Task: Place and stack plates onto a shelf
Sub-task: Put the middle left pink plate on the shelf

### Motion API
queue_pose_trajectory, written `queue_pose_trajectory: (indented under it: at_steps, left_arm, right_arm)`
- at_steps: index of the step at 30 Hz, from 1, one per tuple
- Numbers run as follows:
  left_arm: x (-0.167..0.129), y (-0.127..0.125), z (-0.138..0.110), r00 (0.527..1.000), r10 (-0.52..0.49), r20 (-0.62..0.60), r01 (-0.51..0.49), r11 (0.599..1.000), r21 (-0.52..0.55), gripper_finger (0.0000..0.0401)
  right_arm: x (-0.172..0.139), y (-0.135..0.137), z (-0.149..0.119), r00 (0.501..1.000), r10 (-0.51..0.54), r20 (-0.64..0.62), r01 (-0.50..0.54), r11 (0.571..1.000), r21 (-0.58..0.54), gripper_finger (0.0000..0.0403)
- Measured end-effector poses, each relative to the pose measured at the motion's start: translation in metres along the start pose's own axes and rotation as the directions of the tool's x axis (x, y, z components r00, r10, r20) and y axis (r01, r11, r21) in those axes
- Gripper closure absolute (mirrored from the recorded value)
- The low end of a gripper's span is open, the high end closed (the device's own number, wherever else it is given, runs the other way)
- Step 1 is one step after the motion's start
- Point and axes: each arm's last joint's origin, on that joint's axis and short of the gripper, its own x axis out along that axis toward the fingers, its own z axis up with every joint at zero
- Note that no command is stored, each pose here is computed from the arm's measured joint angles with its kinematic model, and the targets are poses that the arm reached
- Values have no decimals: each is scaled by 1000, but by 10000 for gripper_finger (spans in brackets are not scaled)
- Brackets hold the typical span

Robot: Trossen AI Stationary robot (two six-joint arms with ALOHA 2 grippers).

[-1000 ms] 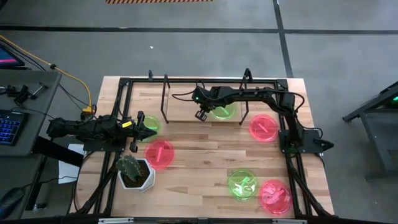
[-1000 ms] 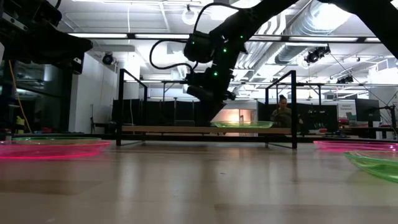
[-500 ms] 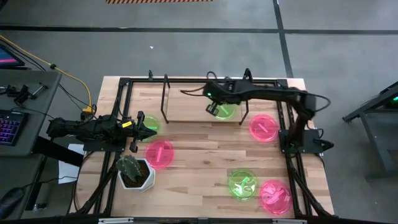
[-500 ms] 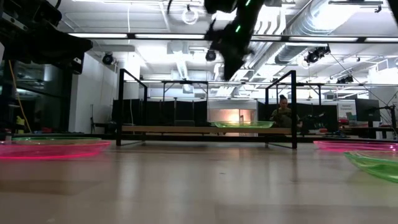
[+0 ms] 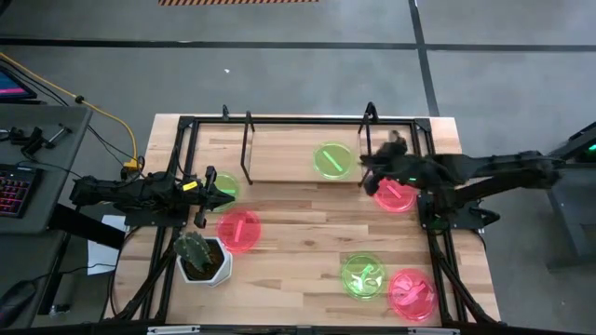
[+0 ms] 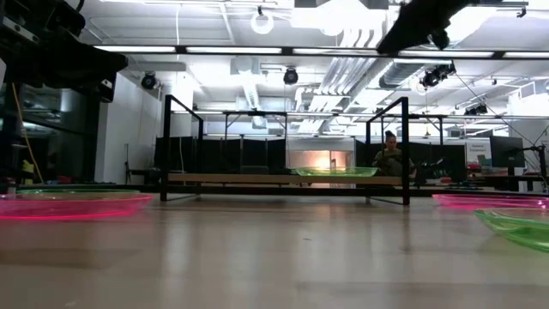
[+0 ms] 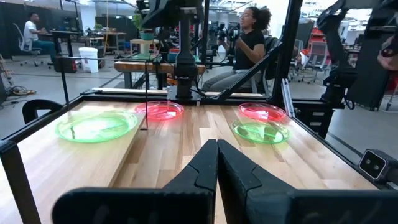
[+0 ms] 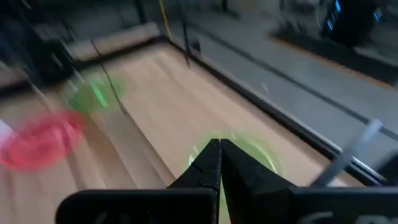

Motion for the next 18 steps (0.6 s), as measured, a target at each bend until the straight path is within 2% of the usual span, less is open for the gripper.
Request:
queue_pose_trajectory:
  at_steps: [4,7,13,18]
  left_arm:
    - [0,0,0,1000,0,0,0,1000,0,400]
    - [0,0,0,1000,0,0,0,1000,0,400]
    - [0,0,0,1000,0,0,0,1000,0,400]
    - [0,0,0,1000,0,0,0,1000,0,400]
  right_arm:
    - [-12,-9,-15,980,75,182,-78,997,7,403]
    - [-14,-15,-28,958,97,271,-102,995,6,403]
    - [-12,-19,-43,926,138,351,-146,989,-2,403]
    - [-11,-17,-43,915,177,363,-181,983,-22,403]
